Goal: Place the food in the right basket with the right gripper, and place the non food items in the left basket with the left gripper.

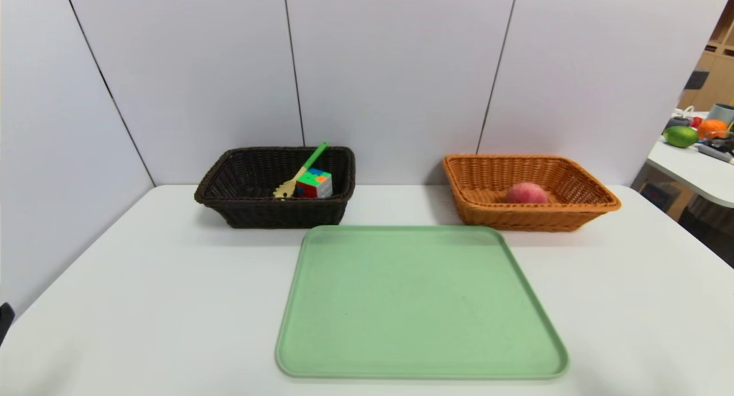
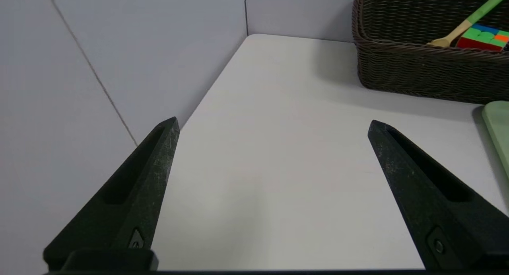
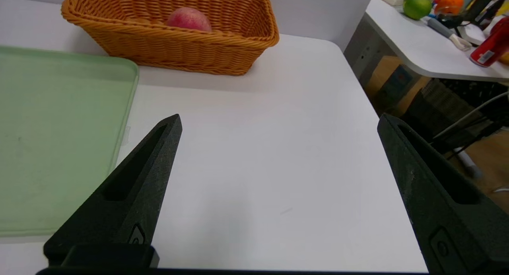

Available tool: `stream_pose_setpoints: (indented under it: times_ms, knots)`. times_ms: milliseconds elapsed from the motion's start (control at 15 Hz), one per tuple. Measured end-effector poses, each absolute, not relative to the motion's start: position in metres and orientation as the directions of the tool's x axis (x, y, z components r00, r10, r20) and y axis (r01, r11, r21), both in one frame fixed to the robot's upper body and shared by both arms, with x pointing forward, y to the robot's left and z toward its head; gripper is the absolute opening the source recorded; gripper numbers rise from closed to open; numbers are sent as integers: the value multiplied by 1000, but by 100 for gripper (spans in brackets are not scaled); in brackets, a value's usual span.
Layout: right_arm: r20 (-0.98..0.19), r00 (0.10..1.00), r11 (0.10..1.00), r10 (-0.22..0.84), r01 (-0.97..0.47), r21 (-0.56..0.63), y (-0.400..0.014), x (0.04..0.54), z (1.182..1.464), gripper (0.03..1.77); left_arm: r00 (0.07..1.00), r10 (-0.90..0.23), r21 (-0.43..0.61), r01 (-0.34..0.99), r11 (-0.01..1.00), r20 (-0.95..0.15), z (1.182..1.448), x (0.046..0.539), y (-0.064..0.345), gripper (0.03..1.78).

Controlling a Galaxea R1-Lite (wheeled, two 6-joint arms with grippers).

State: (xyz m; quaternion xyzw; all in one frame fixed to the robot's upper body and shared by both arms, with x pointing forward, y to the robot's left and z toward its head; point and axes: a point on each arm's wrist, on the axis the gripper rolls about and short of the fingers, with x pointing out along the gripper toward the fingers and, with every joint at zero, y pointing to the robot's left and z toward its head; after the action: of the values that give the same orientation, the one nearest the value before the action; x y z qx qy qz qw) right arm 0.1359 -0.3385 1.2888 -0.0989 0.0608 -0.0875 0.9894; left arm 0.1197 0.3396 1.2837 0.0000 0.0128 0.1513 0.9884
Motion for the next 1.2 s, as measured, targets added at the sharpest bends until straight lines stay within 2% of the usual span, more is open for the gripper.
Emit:
stream_pose_setpoints:
  times_ms: [400,667,867,1200]
  knots:
    - [-10,971,955,-240,234,-182,-342,112,1285,169,938,341,-30,-340,940,67,1274,97,341,169]
    - [18,970,955,-241,240,-172,-342,100,1272,169,959,253,-36,-251,967,127,1275,80,338,169]
    - [22,974,959,-227,227,-167,-342,96,1263,169,985,123,-27,-121,992,124,1275,75,336,169]
    - [28,977,964,-212,214,-161,-342,92,1255,169,987,99,-26,-97,995,126,1264,68,336,169]
